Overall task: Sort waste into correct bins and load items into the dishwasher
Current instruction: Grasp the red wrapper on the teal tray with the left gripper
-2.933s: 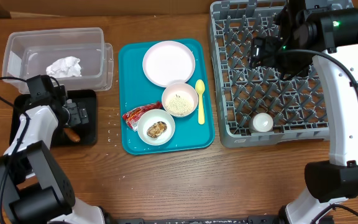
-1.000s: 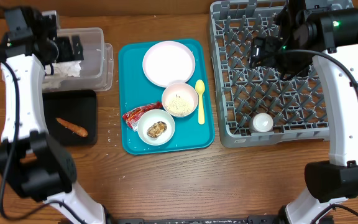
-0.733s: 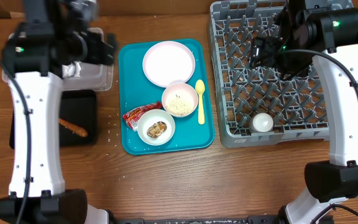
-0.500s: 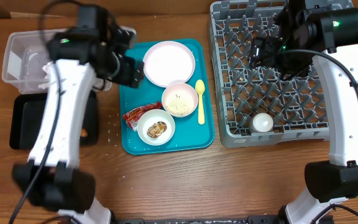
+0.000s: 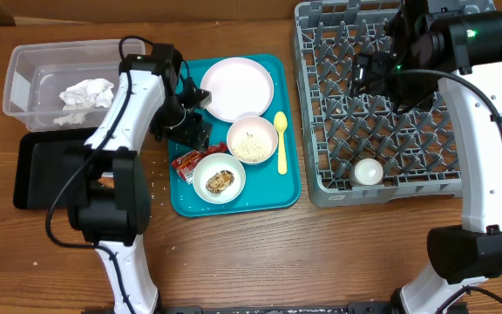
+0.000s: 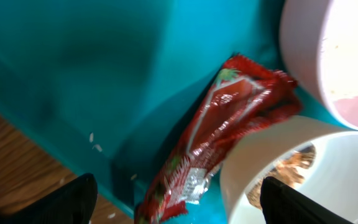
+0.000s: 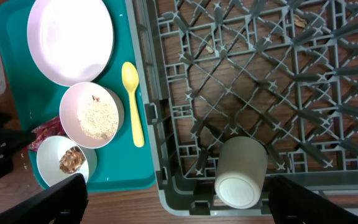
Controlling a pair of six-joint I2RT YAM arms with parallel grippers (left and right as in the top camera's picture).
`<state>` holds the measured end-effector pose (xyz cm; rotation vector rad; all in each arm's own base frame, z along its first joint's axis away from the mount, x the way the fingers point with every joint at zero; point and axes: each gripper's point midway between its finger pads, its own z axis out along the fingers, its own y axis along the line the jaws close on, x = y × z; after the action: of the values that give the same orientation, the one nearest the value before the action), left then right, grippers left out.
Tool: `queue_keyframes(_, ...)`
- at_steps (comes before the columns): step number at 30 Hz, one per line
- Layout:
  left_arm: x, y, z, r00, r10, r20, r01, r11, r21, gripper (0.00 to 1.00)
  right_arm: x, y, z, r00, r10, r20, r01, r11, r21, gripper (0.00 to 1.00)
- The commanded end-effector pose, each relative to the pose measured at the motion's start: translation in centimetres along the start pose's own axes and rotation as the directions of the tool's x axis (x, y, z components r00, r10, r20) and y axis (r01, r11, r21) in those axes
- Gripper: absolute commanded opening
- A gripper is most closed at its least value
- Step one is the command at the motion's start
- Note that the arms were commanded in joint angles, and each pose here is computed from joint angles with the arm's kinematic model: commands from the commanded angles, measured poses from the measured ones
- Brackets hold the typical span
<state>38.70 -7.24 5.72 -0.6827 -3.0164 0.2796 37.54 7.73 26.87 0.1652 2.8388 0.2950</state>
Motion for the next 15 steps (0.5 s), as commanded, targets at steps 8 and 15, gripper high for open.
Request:
queue_keyframes(8,1.0,0.6,3.4,0.994,0.046,-0.095,-0.043,0.998,0.035,0.72,0.1,0.3,-0.4,1.000,-0.010,0.005,0.010,1.000,-0.005,0.95)
queue_keyframes(15,0.7,1.1,5.1,0.993,0.062,-0.098,-0.059,0.998,0.031,0.61,0.1,0.3,-0.4,1.000,-0.010,0.004,0.010,1.000,-0.004,0.95)
